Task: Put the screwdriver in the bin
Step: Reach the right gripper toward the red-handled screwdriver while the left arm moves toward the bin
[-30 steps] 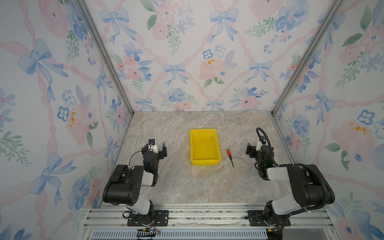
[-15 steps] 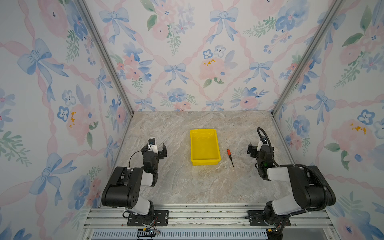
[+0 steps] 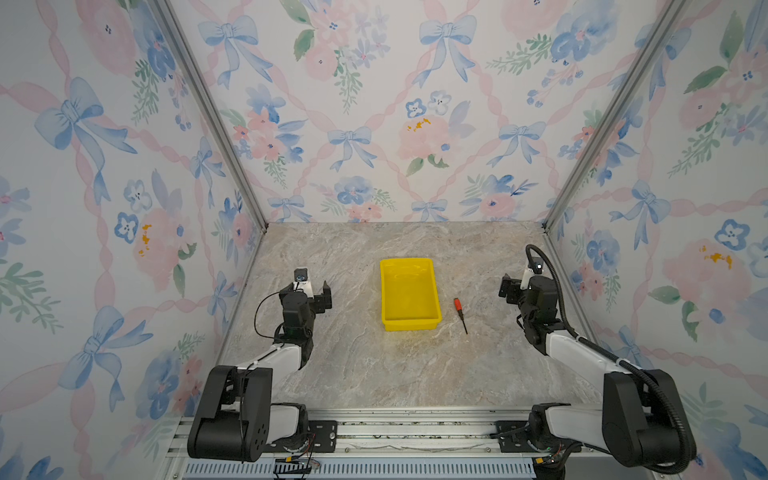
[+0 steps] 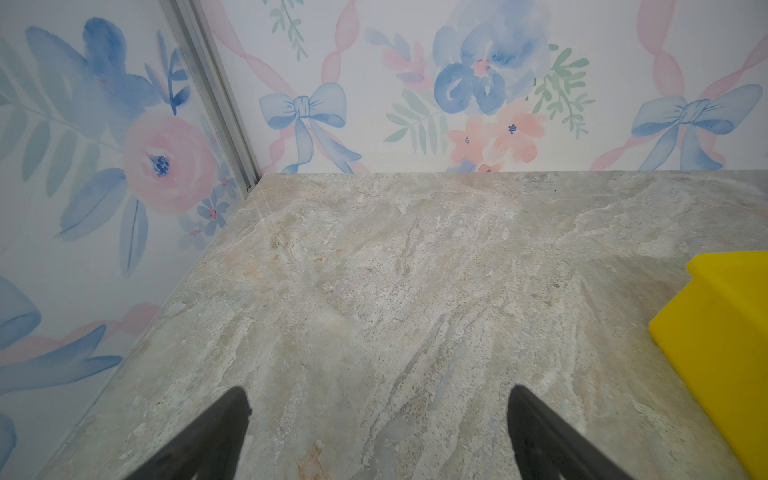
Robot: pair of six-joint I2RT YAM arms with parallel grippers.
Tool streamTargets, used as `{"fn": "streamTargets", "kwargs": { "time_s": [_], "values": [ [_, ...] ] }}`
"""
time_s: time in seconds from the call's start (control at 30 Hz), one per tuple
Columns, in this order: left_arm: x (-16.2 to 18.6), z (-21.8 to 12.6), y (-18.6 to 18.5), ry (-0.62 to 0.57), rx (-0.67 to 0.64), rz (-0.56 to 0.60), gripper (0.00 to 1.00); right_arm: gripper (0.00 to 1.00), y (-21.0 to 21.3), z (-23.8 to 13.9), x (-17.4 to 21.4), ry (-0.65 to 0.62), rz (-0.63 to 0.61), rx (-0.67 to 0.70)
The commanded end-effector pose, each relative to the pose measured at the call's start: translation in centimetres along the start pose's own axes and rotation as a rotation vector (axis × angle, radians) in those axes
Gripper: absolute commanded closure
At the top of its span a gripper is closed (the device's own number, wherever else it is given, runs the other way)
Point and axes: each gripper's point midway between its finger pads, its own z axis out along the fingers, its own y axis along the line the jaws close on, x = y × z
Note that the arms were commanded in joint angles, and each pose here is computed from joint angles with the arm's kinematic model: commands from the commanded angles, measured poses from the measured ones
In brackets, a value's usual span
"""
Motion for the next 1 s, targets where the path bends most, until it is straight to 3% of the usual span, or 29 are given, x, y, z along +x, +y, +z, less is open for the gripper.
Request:
{"fn": "streamTargets", "kwargs": {
  "time_s": [0.0,0.2,0.37,0.43,0.53,0.97],
  "values": [
    [0.8,-0.2,0.3,0.09,-0.007,-0.025,0.02,0.03,0.0,-0.8,0.0,0.091,0.039,0.024],
    [-1.2,-1.3,-2.0,0.102,0.108,-0.1,0.02,0.03,0.7,-2.5,-0.4,0.176,0.103,0.047],
    [-2.2,-1.9,-3.7,0.165,0.178,-0.134,0.02,0.03,0.7,-3.4,0.8,0.377,0.182,0.09],
    [-2.8,-2.3,-4.4,0.194,0.204,-0.17,0.02,0.03,1.7,-3.3,1.8,0.48,0.176,0.064],
    [-3.3,-2.6,-6.2,0.258,0.279,-0.202,0.03,0.03,3.9,-3.3,2.2,0.503,0.172,-0.02],
    [-2.8,-7.0,-14.6,0.336,0.578,-0.1,0.02,0.03,11.5,-2.1,5.5,0.682,0.055,-0.155]
  ]
}}
